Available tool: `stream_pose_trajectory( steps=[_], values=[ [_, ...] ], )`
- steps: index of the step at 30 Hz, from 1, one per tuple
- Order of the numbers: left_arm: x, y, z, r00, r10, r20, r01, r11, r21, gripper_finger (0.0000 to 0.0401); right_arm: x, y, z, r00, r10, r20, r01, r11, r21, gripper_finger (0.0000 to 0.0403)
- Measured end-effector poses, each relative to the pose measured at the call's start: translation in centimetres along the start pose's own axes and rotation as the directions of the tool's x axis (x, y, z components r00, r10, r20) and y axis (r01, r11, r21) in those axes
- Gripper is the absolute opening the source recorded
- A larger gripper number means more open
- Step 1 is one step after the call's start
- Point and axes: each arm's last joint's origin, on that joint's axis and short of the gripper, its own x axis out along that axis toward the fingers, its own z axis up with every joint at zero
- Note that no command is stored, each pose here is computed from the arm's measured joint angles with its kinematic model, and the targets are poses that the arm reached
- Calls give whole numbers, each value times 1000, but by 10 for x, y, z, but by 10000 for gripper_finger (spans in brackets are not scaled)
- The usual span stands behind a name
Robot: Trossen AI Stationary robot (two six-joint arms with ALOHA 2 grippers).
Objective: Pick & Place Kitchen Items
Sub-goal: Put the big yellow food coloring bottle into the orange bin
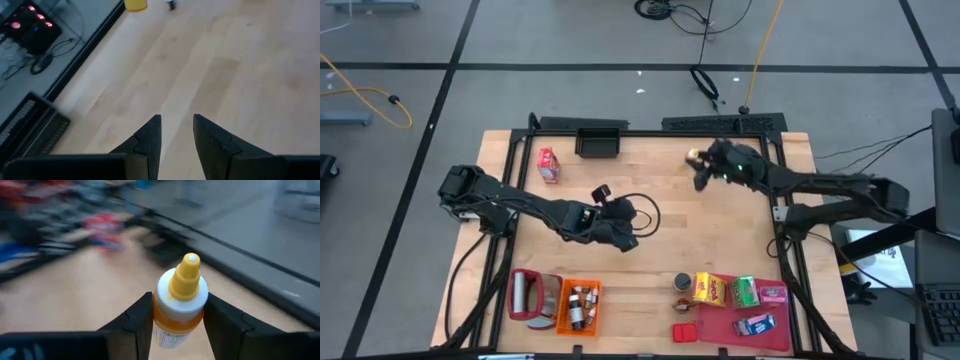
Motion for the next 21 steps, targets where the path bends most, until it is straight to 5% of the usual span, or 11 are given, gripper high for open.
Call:
stream_pose_trajectory(
  steps=[10, 21],
  values=[
    [-1, -8, 14, 984, -151, 92, 151, 988, 11, 113, -44, 79, 0, 912, 402, 85, -397, 915, -68, 138],
    [-2, -11, 18, 969, -217, 121, 212, 976, 47, 114, -48, 118, -17, 856, 507, 100, -499, 861, -96, 138]
  ],
)
